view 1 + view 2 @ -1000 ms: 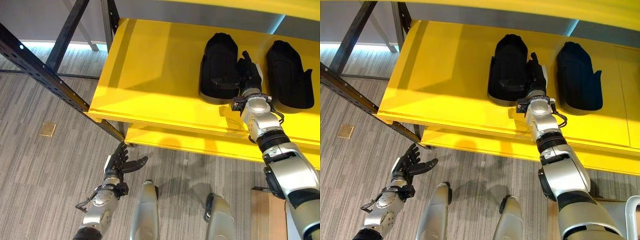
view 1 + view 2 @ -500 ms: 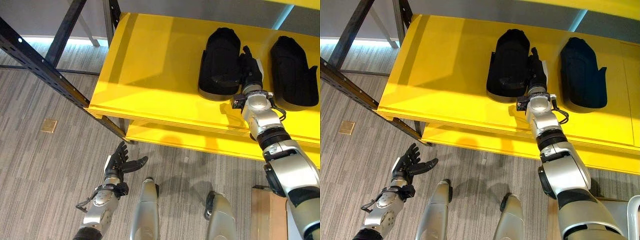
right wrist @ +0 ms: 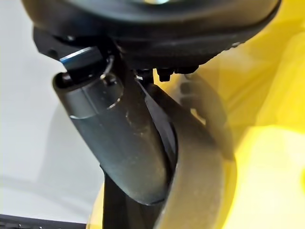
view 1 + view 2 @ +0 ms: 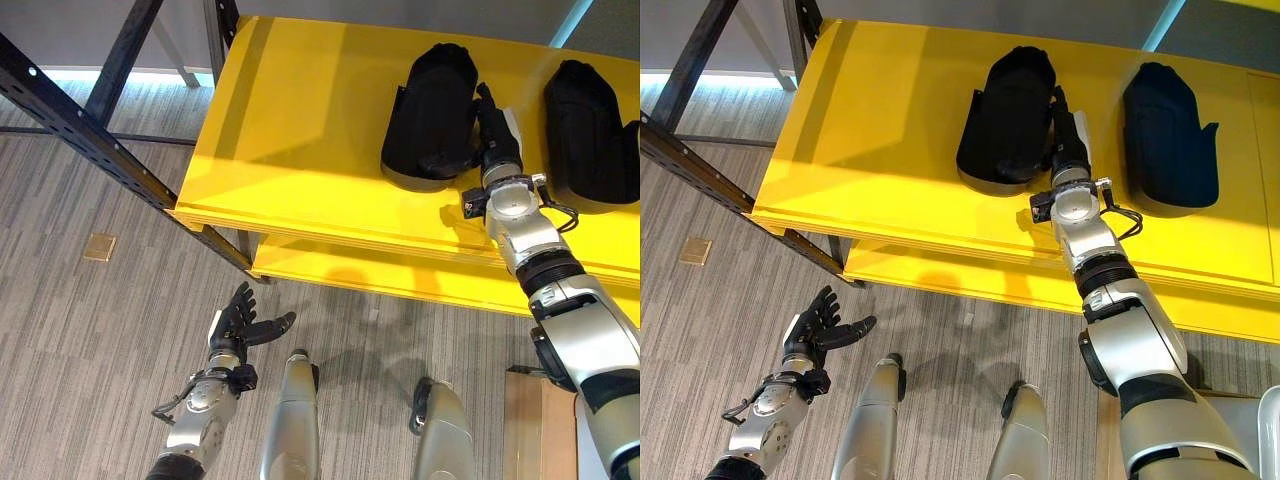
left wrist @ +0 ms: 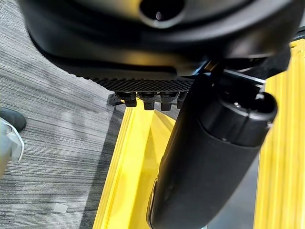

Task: Move parts from the plastic box to the shelf.

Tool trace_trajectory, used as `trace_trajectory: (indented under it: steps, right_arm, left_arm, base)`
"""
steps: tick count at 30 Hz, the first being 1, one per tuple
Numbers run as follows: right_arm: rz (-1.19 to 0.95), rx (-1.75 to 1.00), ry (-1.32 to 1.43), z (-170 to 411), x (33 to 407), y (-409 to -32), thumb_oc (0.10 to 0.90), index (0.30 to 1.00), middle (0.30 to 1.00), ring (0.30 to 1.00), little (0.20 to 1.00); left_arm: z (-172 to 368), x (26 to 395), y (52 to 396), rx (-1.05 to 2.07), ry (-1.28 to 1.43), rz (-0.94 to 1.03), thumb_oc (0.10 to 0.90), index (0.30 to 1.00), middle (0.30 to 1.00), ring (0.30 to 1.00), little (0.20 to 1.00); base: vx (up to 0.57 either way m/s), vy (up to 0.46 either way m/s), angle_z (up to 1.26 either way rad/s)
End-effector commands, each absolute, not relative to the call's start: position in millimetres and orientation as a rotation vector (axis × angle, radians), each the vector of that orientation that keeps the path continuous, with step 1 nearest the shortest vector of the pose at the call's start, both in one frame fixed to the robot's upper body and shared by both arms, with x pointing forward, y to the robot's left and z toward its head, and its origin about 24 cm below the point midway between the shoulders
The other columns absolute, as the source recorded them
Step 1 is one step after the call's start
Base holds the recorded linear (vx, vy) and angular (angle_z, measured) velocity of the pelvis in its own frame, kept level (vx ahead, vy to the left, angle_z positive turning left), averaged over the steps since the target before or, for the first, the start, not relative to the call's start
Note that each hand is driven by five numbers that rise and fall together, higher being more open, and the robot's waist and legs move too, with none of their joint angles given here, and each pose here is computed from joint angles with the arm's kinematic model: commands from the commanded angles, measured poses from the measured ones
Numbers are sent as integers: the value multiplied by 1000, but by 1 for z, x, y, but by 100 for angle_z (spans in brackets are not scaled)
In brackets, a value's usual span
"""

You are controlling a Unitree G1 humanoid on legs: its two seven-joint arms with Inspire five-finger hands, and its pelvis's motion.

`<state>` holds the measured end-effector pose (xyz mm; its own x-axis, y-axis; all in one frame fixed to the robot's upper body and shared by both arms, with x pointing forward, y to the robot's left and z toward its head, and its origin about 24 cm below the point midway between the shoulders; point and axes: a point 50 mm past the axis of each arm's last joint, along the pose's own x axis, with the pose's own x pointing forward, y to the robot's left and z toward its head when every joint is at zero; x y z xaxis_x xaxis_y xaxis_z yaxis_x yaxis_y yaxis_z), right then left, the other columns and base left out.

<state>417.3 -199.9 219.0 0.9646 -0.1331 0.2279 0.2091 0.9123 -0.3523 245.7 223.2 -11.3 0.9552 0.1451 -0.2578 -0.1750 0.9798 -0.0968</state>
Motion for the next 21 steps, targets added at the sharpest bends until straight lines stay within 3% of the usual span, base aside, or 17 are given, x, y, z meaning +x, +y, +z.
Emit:
trace_trajectory:
  steps: [1, 21]
  right_arm:
    - [-150, -396, -354, 269, 419, -186, 900, 1000, 1000, 1000, 1000]
    - [-135, -431, -361, 269, 418, -183, 900, 1000, 1000, 1000, 1000]
  left_arm:
    - [33, 262, 229, -138, 12, 174, 900, 1000, 1000, 1000, 1000]
    - [34, 261, 232, -143, 7, 177, 900, 1000, 1000, 1000, 1000]
  base:
    - [0, 0, 0]
    - [-2, -1, 0]
